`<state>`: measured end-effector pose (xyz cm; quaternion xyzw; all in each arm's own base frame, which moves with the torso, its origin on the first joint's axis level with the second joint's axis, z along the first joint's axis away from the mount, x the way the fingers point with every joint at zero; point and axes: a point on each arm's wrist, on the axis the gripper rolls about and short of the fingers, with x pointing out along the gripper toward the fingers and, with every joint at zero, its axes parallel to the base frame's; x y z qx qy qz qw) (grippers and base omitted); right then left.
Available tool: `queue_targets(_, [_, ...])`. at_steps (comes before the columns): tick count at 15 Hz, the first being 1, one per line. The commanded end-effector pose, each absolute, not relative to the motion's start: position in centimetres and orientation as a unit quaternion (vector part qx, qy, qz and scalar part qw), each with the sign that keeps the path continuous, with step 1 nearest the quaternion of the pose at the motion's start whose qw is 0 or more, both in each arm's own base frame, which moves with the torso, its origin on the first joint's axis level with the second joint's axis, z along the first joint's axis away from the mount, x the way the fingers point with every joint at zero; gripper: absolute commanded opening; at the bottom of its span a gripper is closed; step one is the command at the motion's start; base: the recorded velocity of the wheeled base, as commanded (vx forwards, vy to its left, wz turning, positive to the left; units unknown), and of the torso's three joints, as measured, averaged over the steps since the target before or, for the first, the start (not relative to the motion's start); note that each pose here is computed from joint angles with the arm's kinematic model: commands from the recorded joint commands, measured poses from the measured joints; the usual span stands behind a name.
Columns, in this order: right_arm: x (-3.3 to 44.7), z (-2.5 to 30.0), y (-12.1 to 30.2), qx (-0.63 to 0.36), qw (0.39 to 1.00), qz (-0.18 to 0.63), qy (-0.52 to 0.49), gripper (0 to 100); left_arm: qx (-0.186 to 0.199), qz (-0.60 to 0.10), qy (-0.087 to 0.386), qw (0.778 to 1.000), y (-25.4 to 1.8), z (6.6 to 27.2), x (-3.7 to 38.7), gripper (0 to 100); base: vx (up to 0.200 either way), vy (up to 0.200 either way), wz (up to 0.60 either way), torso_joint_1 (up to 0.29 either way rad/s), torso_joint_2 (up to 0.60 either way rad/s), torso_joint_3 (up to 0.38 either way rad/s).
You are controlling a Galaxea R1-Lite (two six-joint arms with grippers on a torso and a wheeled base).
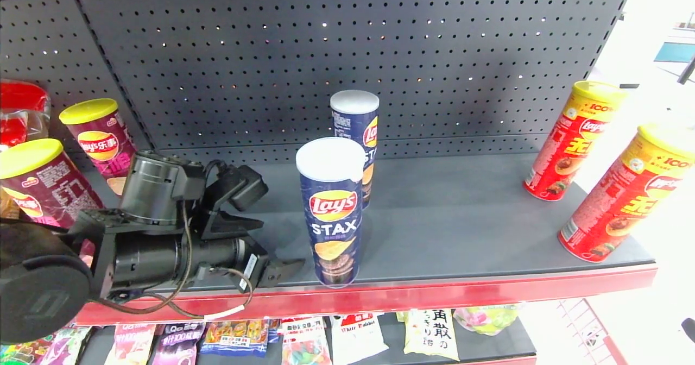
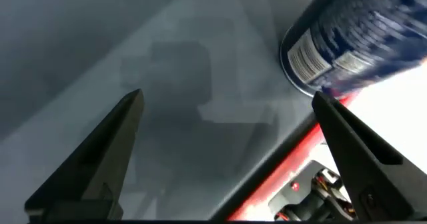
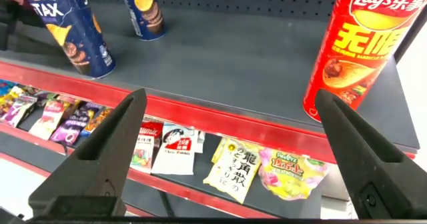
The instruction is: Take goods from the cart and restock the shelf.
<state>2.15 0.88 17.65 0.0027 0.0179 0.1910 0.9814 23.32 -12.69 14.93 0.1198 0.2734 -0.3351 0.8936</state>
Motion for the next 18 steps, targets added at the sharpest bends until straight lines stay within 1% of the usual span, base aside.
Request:
queue_targets(1, [2.2, 17.6, 0.9, 0.002, 0.981, 0.191, 0.021, 100, 0.121, -0.335, 0.281, 0.891, -13.0, 14.4, 24.0, 100, 0.0, 0.0, 0.0, 0.0, 0.0, 0.0])
queue_targets(11, [2.3, 17.6, 1.0, 0.001, 0.981, 0.191, 0.022, 100, 0.122, -0.346, 0.266, 0.892, -14.7, 14.8, 25.6, 100, 0.0, 0.0, 0.0, 0.0, 0.0, 0.0])
queue_targets(18, [2.3, 17.6, 0.9, 0.001, 0.981, 0.191, 0.021, 100, 0.121, -0.345, 0.264, 0.893, -14.4, 15.0, 25.2, 100, 0.0, 0.0, 0.0, 0.0, 0.0, 0.0])
